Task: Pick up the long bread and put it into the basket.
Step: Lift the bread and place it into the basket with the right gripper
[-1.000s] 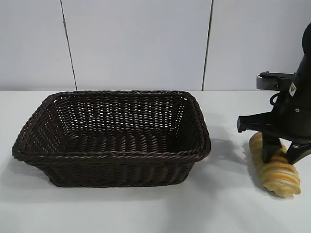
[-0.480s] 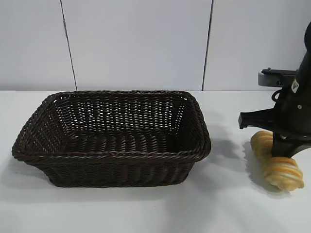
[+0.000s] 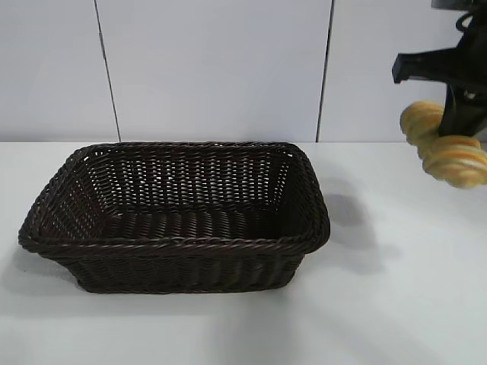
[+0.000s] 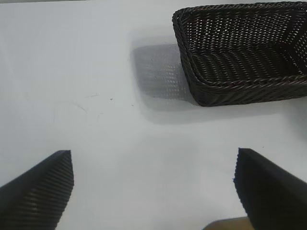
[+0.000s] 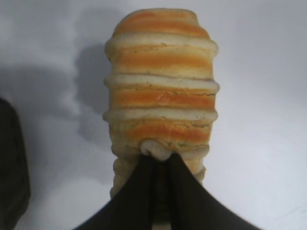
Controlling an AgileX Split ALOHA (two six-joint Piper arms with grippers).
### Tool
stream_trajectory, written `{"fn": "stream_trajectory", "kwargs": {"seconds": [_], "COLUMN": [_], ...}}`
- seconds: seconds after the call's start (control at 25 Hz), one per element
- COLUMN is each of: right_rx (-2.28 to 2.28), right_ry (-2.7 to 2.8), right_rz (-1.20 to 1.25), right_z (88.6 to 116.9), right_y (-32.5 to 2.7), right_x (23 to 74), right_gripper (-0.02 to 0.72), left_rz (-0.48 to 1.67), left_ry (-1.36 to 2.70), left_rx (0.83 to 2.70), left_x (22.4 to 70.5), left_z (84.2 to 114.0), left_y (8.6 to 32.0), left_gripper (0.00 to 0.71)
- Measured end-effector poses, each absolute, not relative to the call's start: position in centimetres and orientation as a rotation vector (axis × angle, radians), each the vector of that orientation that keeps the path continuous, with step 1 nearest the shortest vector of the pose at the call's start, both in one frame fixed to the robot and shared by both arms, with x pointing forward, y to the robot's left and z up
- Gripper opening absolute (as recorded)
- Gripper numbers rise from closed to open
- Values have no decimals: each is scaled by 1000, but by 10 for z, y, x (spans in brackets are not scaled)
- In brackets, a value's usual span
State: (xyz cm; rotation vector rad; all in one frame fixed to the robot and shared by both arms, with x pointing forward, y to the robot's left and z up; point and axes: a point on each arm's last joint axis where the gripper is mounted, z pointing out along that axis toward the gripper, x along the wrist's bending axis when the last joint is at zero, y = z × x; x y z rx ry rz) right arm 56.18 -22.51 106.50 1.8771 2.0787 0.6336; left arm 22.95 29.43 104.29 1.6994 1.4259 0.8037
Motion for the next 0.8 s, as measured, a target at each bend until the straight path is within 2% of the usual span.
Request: {"fn": "stream_trajectory", "kwargs": {"seconds": [0.36,0.6,0.8], "right_rx": [1672,1373,985], "right_ry": [2290,2449,2610], "right_rz": [690,751,709], "right_z": [1059,1069,1063], "right_y": [-203,-141,-90], "right_x": [568,575,582], "right_gripper": [32,32,32], "left_rz": [803,803,803], "left_ry": [1426,1426,1426], "left_rx": [1699,1699,1699], "left_x": [230,230,230], "left_z": [1043,1043,1043], "left_y": [294,294,294], "left_gripper": [654,654,654]}}
